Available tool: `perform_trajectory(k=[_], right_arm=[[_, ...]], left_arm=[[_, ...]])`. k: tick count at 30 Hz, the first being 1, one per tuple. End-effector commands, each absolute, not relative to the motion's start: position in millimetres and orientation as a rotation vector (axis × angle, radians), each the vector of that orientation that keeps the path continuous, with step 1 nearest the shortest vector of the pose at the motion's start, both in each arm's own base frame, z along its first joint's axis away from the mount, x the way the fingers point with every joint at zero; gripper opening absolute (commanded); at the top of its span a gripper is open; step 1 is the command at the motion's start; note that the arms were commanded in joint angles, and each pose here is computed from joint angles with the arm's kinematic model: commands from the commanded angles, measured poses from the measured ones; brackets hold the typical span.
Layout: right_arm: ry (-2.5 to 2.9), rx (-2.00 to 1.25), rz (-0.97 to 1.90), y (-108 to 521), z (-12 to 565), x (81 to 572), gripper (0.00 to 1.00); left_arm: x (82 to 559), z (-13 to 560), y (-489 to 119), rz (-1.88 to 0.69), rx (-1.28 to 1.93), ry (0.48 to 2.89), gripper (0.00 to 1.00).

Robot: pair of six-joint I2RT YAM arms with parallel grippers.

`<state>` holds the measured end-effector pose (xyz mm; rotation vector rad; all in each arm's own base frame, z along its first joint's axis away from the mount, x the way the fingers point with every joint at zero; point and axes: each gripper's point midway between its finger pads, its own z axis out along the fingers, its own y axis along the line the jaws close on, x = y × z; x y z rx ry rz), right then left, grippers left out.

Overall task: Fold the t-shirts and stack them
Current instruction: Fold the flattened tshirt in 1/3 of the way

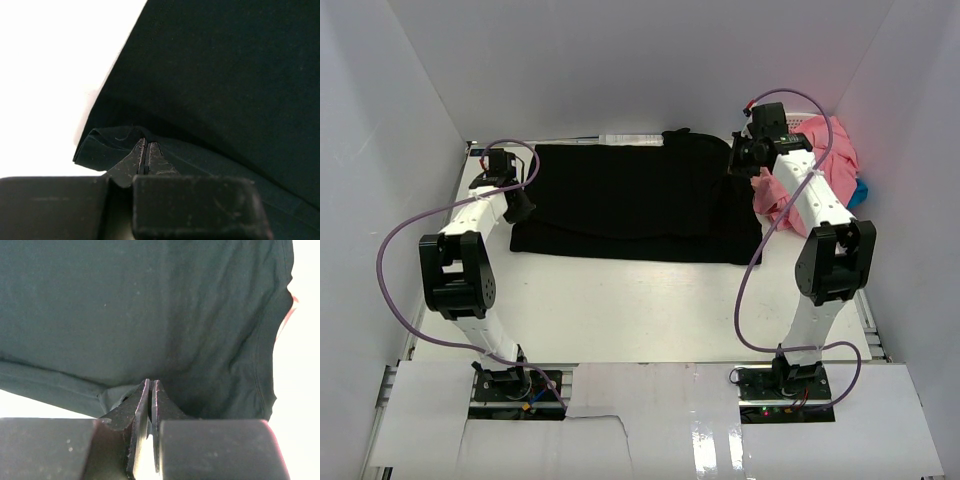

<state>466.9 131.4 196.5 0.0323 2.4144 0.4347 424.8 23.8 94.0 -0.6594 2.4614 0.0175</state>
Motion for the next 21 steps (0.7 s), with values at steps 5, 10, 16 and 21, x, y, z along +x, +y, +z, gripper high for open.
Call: perform_trajectory(k=[5,10,16,21], right_arm=[[2.334,0.024,0.451,135,217,495,0.08],[2.323,0.037,0.452,130,219,502,0.08],[2.335,0.043,0.451,128,211,511,0.08],[2.353,0.051,0.447,126,199,515,0.08]], left_arm=[[441,112,27,0.020,-0.637,2.405,0.00],[445,116,29,0.027,-0.634,2.393,0.00],[443,107,29,0.040,-0.637,2.413,0.00],[443,107,31,0.051,-0.644,2.411,0.00]])
